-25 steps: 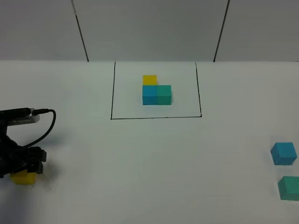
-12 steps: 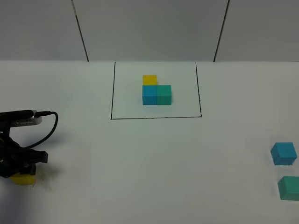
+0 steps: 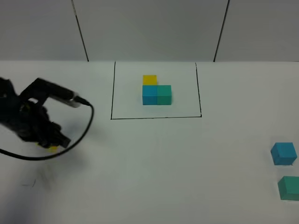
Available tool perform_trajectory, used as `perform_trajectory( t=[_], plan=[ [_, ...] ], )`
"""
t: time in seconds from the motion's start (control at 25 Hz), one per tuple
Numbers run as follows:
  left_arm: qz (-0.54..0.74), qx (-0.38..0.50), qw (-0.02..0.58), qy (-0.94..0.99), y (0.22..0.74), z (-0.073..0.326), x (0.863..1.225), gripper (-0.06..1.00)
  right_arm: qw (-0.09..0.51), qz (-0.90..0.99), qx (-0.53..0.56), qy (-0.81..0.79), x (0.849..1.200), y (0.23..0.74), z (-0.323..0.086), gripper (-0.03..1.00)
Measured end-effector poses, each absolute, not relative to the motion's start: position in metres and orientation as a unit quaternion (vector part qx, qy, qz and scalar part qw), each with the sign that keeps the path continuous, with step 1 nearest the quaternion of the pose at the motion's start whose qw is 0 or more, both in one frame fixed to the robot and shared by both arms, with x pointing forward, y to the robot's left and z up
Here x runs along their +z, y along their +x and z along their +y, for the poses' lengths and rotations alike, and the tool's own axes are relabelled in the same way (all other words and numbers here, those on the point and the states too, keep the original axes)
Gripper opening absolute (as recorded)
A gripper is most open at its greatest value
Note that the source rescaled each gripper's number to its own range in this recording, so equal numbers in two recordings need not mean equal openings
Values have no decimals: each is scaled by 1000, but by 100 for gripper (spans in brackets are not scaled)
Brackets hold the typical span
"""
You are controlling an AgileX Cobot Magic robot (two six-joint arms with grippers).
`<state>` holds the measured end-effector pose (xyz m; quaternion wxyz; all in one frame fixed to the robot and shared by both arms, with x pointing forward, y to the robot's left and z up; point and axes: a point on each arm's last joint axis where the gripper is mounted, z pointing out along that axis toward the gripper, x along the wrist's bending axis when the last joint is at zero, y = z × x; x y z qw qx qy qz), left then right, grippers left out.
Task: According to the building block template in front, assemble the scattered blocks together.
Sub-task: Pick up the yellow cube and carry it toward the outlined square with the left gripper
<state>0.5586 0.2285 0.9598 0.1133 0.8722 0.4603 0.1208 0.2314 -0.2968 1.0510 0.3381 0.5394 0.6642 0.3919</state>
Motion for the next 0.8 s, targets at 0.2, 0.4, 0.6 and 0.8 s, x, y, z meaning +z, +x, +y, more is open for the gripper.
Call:
perform_trajectory(
  t=[0.2,0.4,0.6,0.8],
  plan=[
    [232,135,142,953,573,141,996,0,338,664,392,539,1051,231,-297,0],
    [118,125,90,981,588,84,993,0,338,664,392,539,1051,231,-297,0],
    [73,105,47,991,598,61,960,0,338,664,392,539,1051,231,-297,0],
    [34,70,69,995,599,49,930,0,338,664,392,539,1051,231,-297,0]
  ],
)
